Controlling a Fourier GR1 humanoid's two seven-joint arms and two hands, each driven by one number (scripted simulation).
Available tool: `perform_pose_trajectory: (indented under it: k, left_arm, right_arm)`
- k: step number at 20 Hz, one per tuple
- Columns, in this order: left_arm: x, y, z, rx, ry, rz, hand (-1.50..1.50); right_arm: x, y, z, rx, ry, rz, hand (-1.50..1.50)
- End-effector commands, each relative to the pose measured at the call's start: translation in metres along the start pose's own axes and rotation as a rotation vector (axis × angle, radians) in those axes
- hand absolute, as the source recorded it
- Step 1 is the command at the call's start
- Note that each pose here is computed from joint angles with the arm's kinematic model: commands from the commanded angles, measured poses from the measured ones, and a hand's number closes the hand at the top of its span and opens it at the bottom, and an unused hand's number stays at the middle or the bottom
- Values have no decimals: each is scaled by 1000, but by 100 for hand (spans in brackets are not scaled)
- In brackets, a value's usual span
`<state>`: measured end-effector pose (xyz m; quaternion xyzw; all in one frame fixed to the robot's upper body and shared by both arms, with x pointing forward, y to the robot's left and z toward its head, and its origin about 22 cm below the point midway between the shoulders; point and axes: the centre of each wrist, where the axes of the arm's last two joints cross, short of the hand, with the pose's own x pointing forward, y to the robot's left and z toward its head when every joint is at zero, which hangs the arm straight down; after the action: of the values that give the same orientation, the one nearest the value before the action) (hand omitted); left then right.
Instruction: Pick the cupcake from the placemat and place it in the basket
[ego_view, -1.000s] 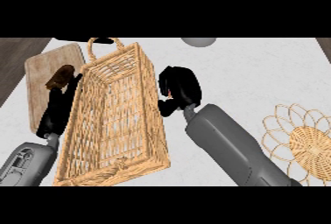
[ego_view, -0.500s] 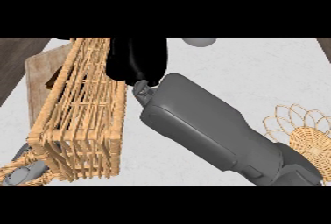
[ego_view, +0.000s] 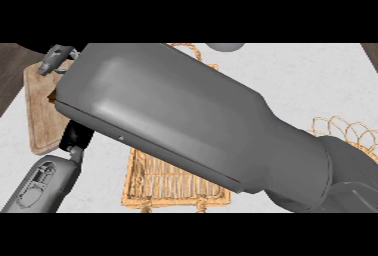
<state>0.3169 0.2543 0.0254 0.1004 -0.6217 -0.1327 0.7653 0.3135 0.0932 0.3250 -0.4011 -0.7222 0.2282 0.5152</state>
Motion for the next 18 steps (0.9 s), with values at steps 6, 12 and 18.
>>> perform_pose_trajectory:
  k: [6, 12, 18]
  left_arm:
    - [-11, -8, 6, 23, 11, 16, 0]
    - [-8, 3, 8, 52, 17, 28, 0]
    - [-18, 22, 11, 100, 29, 39, 0]
  right_arm:
    - [33, -9, -19, -45, 330, 386, 150]
    - [17, 1, -35, 7, 399, 473, 150]
    - [3, 7, -37, 69, 369, 451, 150]
